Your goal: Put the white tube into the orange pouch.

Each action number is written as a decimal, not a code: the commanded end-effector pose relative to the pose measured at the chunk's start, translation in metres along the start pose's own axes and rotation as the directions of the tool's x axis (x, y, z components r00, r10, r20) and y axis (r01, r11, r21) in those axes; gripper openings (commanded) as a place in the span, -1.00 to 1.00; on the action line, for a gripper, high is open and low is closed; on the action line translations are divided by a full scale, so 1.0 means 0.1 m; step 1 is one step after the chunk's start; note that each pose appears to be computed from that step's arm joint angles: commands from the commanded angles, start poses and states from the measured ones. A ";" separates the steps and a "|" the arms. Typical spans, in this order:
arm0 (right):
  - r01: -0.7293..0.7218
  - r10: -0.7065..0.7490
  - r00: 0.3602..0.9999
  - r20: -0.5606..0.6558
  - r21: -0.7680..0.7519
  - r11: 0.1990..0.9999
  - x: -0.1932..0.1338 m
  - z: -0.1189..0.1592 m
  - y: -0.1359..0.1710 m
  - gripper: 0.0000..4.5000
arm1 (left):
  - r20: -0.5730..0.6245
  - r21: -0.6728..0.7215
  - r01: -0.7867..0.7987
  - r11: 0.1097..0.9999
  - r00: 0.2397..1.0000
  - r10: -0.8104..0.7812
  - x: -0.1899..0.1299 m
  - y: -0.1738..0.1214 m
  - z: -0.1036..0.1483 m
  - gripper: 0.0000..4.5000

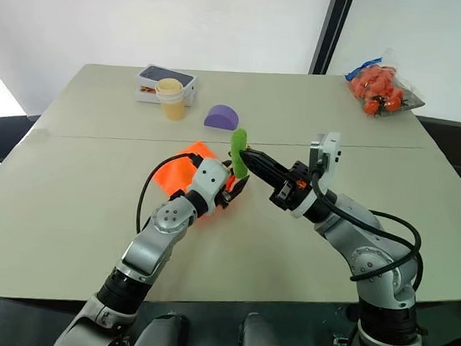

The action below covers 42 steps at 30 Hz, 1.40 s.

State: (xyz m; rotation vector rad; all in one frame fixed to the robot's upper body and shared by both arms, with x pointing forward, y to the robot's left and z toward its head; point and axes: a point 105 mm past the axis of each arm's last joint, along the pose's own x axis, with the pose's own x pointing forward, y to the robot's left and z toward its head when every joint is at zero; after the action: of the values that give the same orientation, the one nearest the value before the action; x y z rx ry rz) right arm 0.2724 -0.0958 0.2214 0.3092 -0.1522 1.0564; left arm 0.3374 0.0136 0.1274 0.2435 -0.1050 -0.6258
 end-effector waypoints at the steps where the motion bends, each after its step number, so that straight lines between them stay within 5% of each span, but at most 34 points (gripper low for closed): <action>1: -0.025 0.026 0.999 0.036 -0.037 0.999 0.00 0.13 0.07 -1.00 | 0.032 0.003 -0.007 1.000 0.999 0.007 0.02 0.01 0.10 -0.77; 2: -0.024 0.026 0.999 0.037 -0.038 0.999 0.00 0.13 0.07 -1.00 | 0.028 0.004 -0.013 1.000 1.000 0.013 0.02 0.02 0.09 -0.92; 9: 0.009 -0.006 0.999 0.054 -0.055 0.998 -0.01 0.18 0.02 -1.00 | -0.033 0.098 0.025 0.995 0.999 -0.022 0.00 0.03 -0.02 -0.91; 26: 0.444 -0.429 0.895 0.125 -0.159 0.882 -0.21 0.26 -0.85 -1.00 | -0.317 0.159 0.212 0.964 0.936 -0.154 -0.58 0.25 -0.45 -0.91; 40: 0.450 -0.448 0.892 0.058 -0.203 0.869 -0.17 0.06 -0.85 -1.00 | -0.279 0.089 0.269 0.959 0.931 -0.235 -0.59 0.15 -0.36 -0.91; 42: 0.438 -0.438 0.898 0.038 -0.182 0.881 -0.18 0.02 -0.83 -0.89 | -0.241 0.052 0.277 0.959 0.936 -0.258 -0.59 0.13 -0.28 -0.45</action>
State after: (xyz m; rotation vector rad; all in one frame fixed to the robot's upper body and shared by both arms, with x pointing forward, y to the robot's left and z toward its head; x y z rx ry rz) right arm 0.3425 -0.1522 0.1929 0.1677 -0.1289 0.5558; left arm 0.3038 0.0675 0.0833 0.4597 0.1966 -0.8443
